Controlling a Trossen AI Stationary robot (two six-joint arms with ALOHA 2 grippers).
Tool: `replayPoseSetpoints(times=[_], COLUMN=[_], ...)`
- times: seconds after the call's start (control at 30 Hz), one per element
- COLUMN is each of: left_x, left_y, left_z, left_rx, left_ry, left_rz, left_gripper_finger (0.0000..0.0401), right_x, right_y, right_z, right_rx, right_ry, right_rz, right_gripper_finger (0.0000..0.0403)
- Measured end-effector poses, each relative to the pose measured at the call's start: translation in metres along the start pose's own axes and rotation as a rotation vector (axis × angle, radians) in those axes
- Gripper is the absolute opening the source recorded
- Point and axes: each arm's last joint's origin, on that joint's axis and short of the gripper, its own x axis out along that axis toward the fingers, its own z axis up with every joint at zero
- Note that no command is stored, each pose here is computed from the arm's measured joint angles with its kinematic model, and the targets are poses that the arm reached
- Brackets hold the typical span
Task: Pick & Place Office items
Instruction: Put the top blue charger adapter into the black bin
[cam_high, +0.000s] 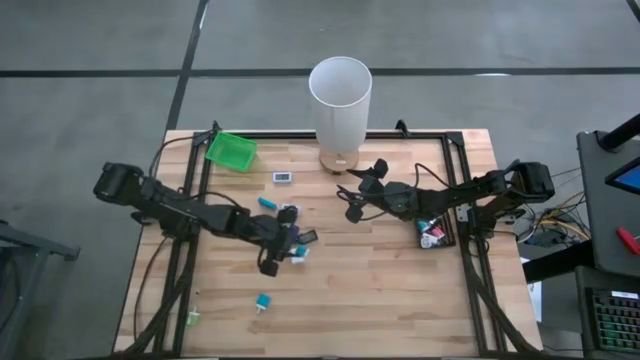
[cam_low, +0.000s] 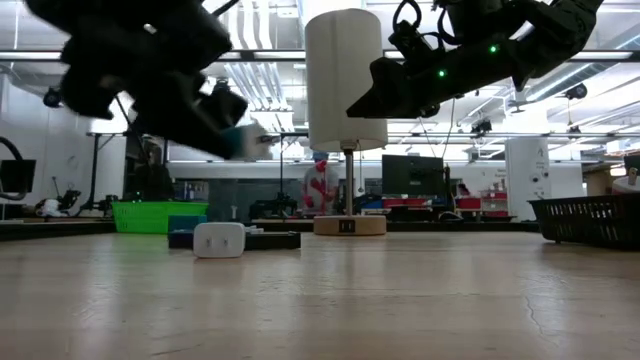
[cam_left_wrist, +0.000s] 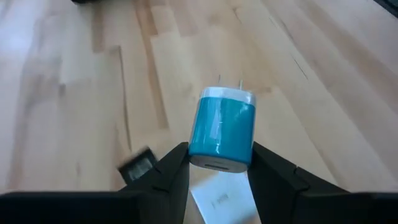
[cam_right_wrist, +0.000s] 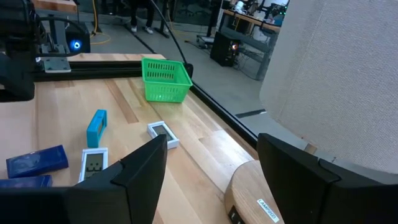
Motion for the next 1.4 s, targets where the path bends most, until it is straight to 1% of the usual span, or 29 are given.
replayPoseSetpoints(times=[0.07, 0.2, 0.33, 0.57, 0.8, 0.93, 1.17, 1.4], left_x=[0.003, 0.012, 0.025, 0.057, 0.088, 0.099, 0.111, 0.12], left_y=[0.006, 0.019, 0.032, 0.052, 0.068, 0.073, 0.074, 0.072], left_z=[0.01, 0.019, 0.022, 0.03, 0.032, 0.028, 0.021, 0.012], left_rx=[-0.01, -0.035, -0.065, -0.131, -0.187, -0.227, -0.288, -0.337], left_ry=[-0.015, -0.017, -0.003, 0.015, 0.044, 0.045, 0.036, 0.056], left_rz=[0.015, 0.019, 0.01, 0.041, 0.061, 0.07, 0.091, 0.09], left_gripper_finger=[0.0138, 0.0139, 0.0144, 0.0143, 0.0144, 0.0145, 0.0144, 0.0144], right_x=[0.0, 0.0, 0.0, 0.0, 0.0, 0.0, 0.0, 0.0], right_y=[0.0, 0.0, 0.0, 0.0, 0.0, 0.0, 0.0, 0.0], right_z=[0.0, 0.0, 0.0, 0.0, 0.0, 0.0, 0.0, 0.0], right_rx=[0.0, 0.0, 0.0, 0.0, 0.0, 0.0, 0.0, 0.0], right_ry=[0.0, 0.0, 0.0, 0.0, 0.0, 0.0, 0.0, 0.0], right_rz=[0.0, 0.0, 0.0, 0.0, 0.0, 0.0, 0.0, 0.0], right_gripper_finger=[0.0245, 0.0249, 0.0254, 0.0249, 0.0244, 0.0249, 0.0256, 0.0251])
